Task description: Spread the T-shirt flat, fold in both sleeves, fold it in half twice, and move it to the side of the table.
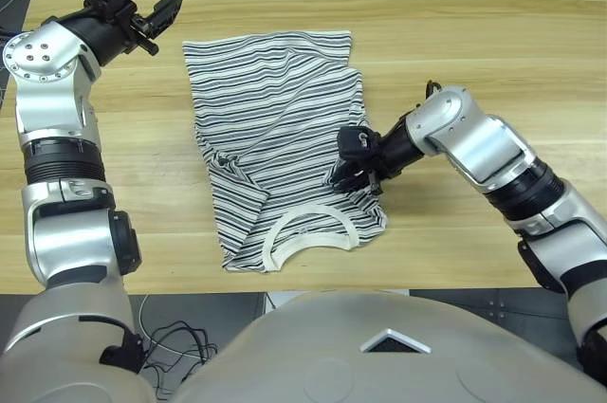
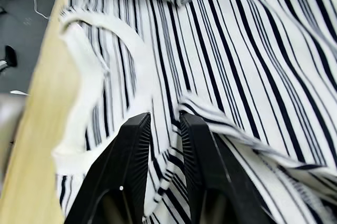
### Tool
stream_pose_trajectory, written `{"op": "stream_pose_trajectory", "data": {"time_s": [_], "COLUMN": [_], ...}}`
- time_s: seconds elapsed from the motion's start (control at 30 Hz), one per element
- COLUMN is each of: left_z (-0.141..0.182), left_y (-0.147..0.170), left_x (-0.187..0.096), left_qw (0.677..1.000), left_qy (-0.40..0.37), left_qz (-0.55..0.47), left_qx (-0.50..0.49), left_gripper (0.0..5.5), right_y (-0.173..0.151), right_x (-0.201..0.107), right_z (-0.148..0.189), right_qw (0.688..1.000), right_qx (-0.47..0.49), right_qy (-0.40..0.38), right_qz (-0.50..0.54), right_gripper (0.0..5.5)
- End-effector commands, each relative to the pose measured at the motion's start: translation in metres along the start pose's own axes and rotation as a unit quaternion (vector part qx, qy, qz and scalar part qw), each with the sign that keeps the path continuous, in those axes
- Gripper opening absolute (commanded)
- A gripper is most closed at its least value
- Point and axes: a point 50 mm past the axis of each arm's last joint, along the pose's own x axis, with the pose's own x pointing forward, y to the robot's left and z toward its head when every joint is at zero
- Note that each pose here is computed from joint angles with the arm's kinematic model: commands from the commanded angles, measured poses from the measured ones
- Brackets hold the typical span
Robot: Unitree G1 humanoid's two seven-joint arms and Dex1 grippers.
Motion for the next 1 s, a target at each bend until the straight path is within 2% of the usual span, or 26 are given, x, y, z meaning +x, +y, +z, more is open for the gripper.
{"op": "stream_pose_trajectory", "data": {"time_s": [0.03, 0.2, 0.4, 0.57, 0.63, 0.7, 0.77, 0.87, 0.93, 1.0], "left_z": [0.006, 0.007, 0.009, 0.011, 0.013, 0.013, 0.013, 0.013, 0.014, 0.014], "left_y": [0.0, 0.002, 0.0, -0.001, -0.001, -0.002, -0.001, -0.001, -0.001, -0.002], "left_x": [0.004, 0.003, 0.007, 0.009, 0.009, 0.009, 0.008, 0.007, 0.007, 0.008], "left_qw": [1.0, 1.0, 1.0, 1.0, 1.0, 1.0, 1.0, 1.0, 1.0, 0.999], "left_qy": [-0.006, -0.006, -0.009, -0.012, -0.014, -0.014, -0.012, -0.013, -0.014, -0.014], "left_qz": [-0.006, -0.005, -0.012, -0.018, -0.02, -0.021, -0.021, -0.02, -0.02, -0.022], "left_qx": [0.01, 0.011, 0.011, 0.014, 0.015, 0.017, 0.018, 0.019, 0.02, 0.021], "left_gripper": [2.48, 2.48, 2.48, 2.48, 2.48, 2.48, 2.48, 2.48, 2.48, 2.48], "right_y": [-0.004, -0.012, -0.023, -0.031, -0.041, -0.057, -0.062, -0.054, -0.047, -0.039], "right_x": [0.002, 0.012, -0.052, -0.077, -0.086, -0.097, -0.106, -0.109, -0.102, -0.088], "right_z": [0.003, 0.0, 0.041, 0.04, 0.024, -0.009, -0.044, -0.084, -0.092, -0.086], "right_qw": [1.0, 0.999, 0.983, 0.976, 0.976, 0.97, 0.96, 0.954, 0.96, 0.971], "right_qx": [0.008, 0.028, 0.048, 0.063, 0.062, 0.051, 0.027, 0.001, -0.009, -0.019], "right_qy": [-0.019, -0.039, -0.178, -0.204, -0.175, -0.093, 0.008, 0.121, 0.136, 0.113], "right_qz": [-0.004, -0.008, -0.025, -0.051, -0.116, -0.221, -0.279, -0.274, -0.244, -0.208], "right_gripper": [1.04, 1.04, 1.04, 1.04, 1.04, 1.04, 1.04, 1.04, 1.04, 1.04]}}
